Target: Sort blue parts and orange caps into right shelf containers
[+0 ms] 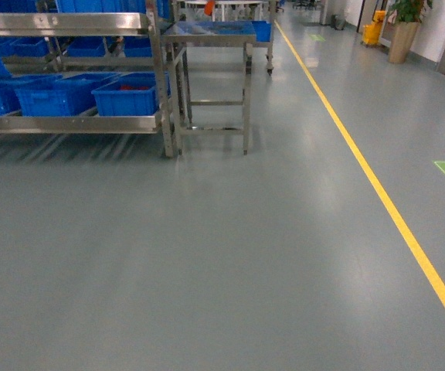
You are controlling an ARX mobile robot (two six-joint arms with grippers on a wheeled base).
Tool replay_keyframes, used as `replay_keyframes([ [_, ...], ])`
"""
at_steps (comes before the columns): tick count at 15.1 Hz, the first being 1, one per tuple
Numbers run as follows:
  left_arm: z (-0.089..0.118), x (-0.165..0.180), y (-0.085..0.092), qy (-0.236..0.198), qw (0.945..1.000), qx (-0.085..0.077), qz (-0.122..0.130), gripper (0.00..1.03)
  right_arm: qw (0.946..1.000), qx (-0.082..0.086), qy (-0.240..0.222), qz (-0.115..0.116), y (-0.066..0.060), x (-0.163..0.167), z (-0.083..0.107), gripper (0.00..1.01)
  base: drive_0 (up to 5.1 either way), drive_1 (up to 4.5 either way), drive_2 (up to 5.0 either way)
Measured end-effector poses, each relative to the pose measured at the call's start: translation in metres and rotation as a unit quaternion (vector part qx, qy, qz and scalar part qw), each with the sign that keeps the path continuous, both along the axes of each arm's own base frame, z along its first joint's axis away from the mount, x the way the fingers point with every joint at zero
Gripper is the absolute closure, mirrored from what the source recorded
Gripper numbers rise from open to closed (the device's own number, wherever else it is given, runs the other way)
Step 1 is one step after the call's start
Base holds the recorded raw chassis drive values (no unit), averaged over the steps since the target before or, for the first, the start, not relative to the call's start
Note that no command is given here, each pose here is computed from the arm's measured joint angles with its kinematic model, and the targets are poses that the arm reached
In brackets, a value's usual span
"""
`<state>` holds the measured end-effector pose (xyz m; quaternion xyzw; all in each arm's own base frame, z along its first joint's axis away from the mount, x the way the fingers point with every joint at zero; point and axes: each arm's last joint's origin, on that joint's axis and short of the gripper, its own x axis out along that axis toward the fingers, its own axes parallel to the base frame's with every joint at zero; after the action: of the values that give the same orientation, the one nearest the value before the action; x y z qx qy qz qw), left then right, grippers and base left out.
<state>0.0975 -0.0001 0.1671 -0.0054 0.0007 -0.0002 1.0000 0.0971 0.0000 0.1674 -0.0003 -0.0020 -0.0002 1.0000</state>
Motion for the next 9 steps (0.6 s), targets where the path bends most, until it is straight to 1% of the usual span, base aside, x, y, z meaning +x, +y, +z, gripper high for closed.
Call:
replay_keyframes([
  [9, 0.0000, 0.0000, 0.0000, 0.000, 1.0000, 0.000, 0.000, 0.60, 1.0000, 0.000, -0.002, 0.000, 0.0000, 0.0000, 0.0003, 0.59, 0.1, 4.30, -4.1],
])
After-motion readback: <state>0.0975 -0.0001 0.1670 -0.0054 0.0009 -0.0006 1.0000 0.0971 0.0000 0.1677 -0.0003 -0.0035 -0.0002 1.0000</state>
